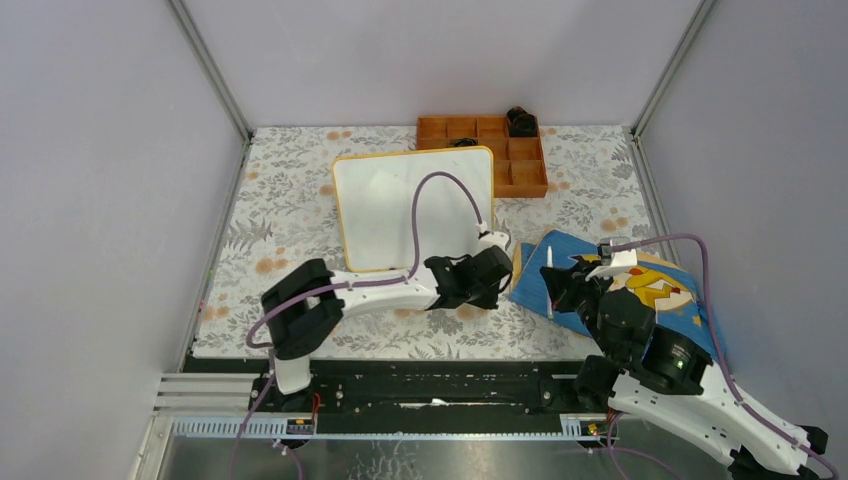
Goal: Write a sentence on the whiteboard
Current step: Place the pen cap at the center of the board.
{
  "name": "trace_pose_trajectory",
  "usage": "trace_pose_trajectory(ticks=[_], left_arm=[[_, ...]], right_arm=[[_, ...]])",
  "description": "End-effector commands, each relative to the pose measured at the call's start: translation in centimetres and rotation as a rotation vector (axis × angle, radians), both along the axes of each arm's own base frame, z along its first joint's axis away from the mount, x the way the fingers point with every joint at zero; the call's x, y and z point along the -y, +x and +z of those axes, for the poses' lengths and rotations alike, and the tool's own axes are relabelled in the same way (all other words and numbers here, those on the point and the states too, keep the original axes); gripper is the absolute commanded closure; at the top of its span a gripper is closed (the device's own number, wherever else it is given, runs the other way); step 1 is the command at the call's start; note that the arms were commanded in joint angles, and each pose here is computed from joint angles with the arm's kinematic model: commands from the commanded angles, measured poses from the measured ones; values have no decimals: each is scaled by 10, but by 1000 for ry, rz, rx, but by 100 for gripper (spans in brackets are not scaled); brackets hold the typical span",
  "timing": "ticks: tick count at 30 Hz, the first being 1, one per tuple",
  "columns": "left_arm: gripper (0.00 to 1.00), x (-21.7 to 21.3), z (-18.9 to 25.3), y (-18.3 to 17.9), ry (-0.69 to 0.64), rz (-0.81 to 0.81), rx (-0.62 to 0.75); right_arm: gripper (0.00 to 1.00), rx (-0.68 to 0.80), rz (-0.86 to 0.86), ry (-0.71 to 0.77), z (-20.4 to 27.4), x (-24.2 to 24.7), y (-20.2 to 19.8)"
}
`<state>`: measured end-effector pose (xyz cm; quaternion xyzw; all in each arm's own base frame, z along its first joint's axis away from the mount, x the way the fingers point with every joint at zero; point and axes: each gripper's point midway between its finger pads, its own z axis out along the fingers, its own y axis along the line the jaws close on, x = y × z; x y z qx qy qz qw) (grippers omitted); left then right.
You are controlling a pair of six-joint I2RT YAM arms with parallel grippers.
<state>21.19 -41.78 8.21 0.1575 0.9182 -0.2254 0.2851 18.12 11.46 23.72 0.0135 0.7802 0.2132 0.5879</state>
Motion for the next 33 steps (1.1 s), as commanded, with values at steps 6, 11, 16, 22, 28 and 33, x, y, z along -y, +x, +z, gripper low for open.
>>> trace_pose_trajectory(ticks=[6,11,16,22,28,33], left_arm=[[100,-6,-40,-3,115,0,-55],[95,-3,-49,-6,154,-21,-70],[91,-7,-60,-10,174,-13,-94],[86,-10,-67,-14,183,-4,-114],[77,-8,-67,-17,174,-7,-123],[67,-6,-65,-17,161,-1,-122]], right_arm=[[100,13,-11,-8,3,5,0],[100,23,3,8,8,1,0],[100,26,6,23,7,2,-2],[100,22,16,22,8,0,-2],[100,16,20,25,8,0,-3],[100,15,10,26,8,4,-4]])
